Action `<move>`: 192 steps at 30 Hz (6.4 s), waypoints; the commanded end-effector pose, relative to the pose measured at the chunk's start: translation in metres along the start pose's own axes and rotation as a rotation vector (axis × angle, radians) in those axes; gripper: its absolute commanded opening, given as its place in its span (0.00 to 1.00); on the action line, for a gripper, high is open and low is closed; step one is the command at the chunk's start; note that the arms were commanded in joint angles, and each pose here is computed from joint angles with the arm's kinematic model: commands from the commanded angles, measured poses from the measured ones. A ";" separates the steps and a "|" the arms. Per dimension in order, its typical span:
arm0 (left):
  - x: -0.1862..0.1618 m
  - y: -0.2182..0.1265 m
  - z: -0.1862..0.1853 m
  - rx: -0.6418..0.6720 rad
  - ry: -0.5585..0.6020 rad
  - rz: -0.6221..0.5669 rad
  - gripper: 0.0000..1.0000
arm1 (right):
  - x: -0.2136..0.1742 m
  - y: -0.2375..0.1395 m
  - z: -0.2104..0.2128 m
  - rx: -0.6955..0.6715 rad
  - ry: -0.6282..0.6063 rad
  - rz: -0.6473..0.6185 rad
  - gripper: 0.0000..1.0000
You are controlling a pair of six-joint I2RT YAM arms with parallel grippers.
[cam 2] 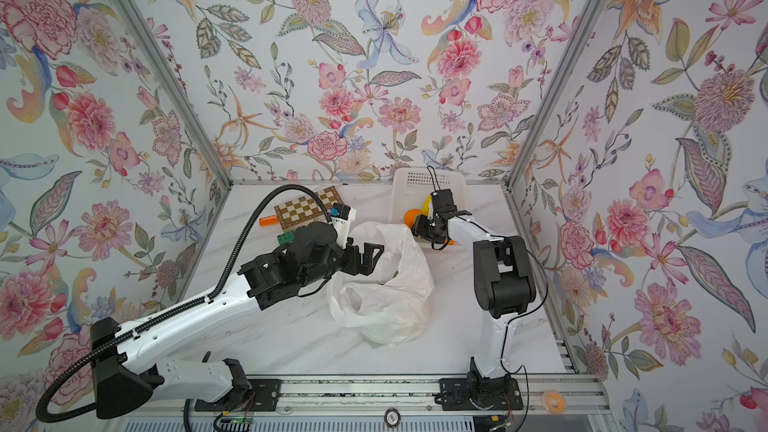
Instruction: Untie the knot of the plastic bag and take out the fruit
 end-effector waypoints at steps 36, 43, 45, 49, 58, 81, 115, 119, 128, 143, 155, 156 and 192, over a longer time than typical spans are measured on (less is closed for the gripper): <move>-0.116 0.018 0.017 0.137 -0.099 0.298 0.62 | -0.117 -0.201 0.059 0.339 -0.219 -0.158 0.84; -0.145 0.033 -0.008 0.012 -0.096 0.352 0.62 | -0.179 -0.166 0.040 0.275 -0.208 0.015 0.78; -0.151 0.037 -0.018 -0.052 -0.091 0.339 0.62 | -0.193 -0.155 0.025 0.216 -0.211 0.048 0.77; -0.163 0.045 -0.034 -0.154 -0.092 0.302 0.63 | -0.215 -0.137 -0.012 0.072 -0.220 0.086 0.72; -0.142 0.035 -0.034 -0.083 -0.034 0.187 0.72 | -0.236 -0.114 -0.044 -0.093 -0.240 0.142 0.53; -0.142 0.040 0.028 0.122 -0.221 0.293 0.78 | -0.239 -0.084 0.024 0.240 -0.234 0.066 0.46; -0.147 -0.034 0.071 0.088 -0.273 0.169 0.52 | -0.281 -0.131 0.090 0.161 -0.258 0.327 0.80; -0.180 -0.023 0.065 0.011 -0.310 0.255 0.48 | -0.282 -0.116 0.056 -0.050 -0.328 0.304 0.71; -0.226 0.006 0.053 0.001 -0.306 0.280 0.46 | -0.225 -0.094 0.014 -0.152 -0.274 0.182 0.41; -0.162 -0.001 0.045 0.089 -0.279 0.077 0.58 | -0.217 -0.158 0.065 0.110 -0.266 0.064 0.69; -0.132 0.009 0.056 0.123 -0.277 -0.004 0.62 | -0.229 -0.101 0.080 0.038 -0.260 0.105 0.60; -0.129 0.011 0.055 0.113 -0.258 -0.008 0.62 | -0.231 -0.100 0.079 0.040 -0.260 0.118 0.54; -0.114 0.046 0.037 -0.562 1.345 0.107 0.80 | -0.218 -0.165 0.012 0.209 -0.294 0.188 0.00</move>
Point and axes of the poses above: each gripper's point midway between its finger pads, its own y axis out along the fingers, its own z axis along the line the jaws close on, x = y × z, the point moved 8 cm from there along -y, back along the fingers, and after that the axes turned 8 degrees about y, right-handed, at the moved point
